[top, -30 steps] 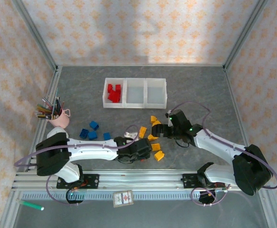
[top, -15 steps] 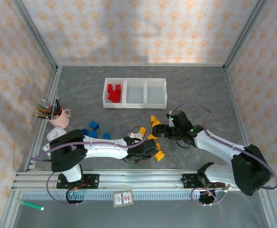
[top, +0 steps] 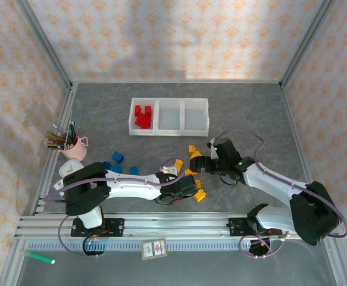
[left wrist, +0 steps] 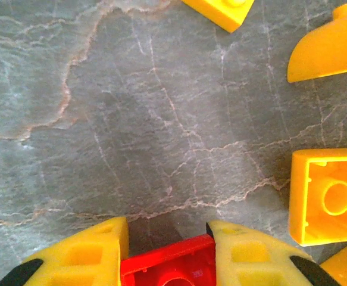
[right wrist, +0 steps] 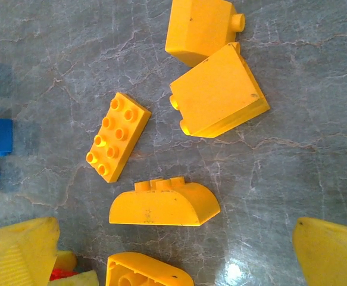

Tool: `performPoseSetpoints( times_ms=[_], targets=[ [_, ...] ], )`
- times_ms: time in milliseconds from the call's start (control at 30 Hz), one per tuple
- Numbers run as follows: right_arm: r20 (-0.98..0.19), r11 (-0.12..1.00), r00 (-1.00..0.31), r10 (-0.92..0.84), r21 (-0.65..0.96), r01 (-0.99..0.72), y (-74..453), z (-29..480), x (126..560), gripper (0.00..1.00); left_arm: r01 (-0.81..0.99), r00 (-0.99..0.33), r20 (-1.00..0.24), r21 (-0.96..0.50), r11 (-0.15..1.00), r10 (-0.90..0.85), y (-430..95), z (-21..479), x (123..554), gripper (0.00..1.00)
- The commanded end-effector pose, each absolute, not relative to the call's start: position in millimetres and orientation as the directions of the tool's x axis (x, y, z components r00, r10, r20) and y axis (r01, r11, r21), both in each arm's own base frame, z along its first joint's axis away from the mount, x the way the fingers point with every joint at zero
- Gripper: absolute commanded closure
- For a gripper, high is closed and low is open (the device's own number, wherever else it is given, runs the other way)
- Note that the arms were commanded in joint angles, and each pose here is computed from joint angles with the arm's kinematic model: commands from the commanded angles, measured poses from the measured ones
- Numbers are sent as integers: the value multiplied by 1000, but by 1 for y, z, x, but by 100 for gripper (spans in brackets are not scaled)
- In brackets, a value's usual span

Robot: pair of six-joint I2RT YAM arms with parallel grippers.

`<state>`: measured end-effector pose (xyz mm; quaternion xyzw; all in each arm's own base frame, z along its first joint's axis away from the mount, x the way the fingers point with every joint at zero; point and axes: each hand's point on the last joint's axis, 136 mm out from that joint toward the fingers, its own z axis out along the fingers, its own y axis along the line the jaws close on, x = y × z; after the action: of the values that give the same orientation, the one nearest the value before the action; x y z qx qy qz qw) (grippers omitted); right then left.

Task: Sort the legos into containers by color
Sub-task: Pick up the lego from the middle-left of the table, then place the lego in the container.

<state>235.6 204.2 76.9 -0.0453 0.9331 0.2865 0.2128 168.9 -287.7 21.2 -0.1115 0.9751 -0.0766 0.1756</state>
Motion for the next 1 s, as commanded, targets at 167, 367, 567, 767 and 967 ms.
performPoseSetpoints(
  times_ms=[167, 367, 567, 767, 967],
  targets=[
    [-522, 787, -853, 26, 537, -304, 215, 122, 247, 0, -193, -843, -459, -226, 955, -279, -268, 72, 194, 73],
    [-560, 763, -827, 51, 556, -329, 231, 150, 262, 0, -225, -741, -592, -225, 948, -317, -218, 126, 242, 72],
    [-591, 746, -801, 94, 575, -336, 252, 173, 287, 0, -274, -599, -715, -239, 932, -360, -162, 182, 318, 73],
    [-610, 749, -783, 119, 573, -333, 271, 186, 311, 0, -339, -562, -745, -190, 921, -360, -120, 187, 391, 72],
    [-616, 773, -775, 140, 557, -303, 273, 179, 328, 0, -346, -571, -735, -190, 919, -367, -110, 172, 453, 72]
  ],
)
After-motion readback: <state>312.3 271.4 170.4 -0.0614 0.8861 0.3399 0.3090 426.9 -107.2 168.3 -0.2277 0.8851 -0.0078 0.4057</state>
